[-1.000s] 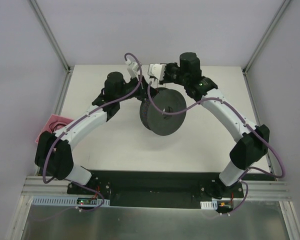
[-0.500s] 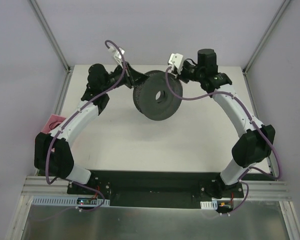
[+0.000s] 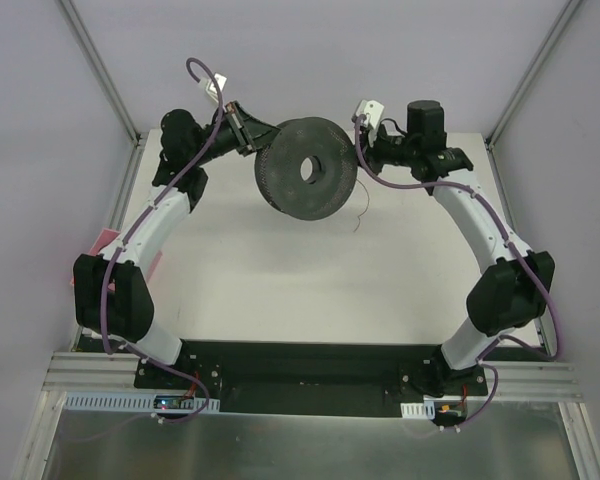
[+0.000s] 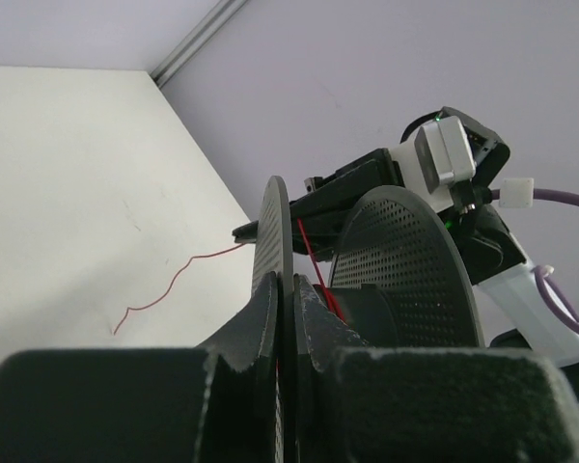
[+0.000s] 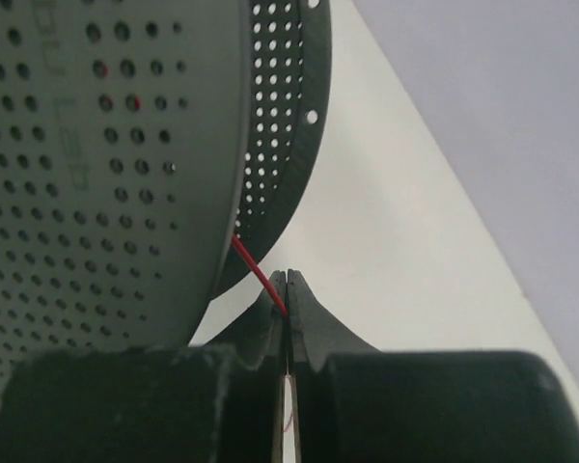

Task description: Wrap the cables

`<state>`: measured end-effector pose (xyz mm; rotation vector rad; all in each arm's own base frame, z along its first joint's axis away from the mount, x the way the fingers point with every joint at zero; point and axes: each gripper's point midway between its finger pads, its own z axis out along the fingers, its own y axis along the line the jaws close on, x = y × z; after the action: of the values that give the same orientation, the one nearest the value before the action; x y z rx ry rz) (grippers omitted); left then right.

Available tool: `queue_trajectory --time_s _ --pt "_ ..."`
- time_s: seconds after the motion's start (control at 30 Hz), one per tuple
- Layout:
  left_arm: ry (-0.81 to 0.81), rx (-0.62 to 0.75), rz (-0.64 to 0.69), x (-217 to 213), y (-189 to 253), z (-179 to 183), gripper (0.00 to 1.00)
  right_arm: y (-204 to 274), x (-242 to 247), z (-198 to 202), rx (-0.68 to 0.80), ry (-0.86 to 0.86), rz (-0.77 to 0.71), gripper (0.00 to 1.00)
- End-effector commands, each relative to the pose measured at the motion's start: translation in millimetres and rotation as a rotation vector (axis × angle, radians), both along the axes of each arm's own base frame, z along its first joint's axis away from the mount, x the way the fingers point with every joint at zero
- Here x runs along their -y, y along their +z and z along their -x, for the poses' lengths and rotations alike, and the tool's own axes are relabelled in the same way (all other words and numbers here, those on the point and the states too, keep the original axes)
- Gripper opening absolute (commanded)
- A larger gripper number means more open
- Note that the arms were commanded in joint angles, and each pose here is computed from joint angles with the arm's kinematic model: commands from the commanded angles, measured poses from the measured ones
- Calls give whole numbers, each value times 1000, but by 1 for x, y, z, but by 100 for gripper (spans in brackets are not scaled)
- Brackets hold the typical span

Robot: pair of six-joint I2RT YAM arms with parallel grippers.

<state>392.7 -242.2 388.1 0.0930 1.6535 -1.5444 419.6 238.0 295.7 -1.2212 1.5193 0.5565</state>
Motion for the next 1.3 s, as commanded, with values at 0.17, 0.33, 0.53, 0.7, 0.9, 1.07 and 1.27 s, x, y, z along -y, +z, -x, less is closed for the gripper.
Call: queue_trajectory --time_s 0.17,0.33,0.53,0.7,0.9,1.07,1.27 --pt "57 203 138 -28 113 15 0 -23 28 22 -215 -95 -99 1" --pt "39 315 126 -29 143 24 0 -11 19 36 -211 -51 -177 6" --pt "12 466 90 -27 173 35 0 -5 11 47 -184 -30 -185 19" --pt "7 561 72 -28 190 42 0 -7 18 46 -147 -70 -173 53" --pt "24 595 76 -30 201 46 0 -9 26 49 -83 -100 -155 84" --pt "48 585 96 -33 211 48 0 -19 22 64 -93 -80 -156 97" --pt "66 502 137 -36 219 46 0 -48 22 73 -84 -30 -59 95"
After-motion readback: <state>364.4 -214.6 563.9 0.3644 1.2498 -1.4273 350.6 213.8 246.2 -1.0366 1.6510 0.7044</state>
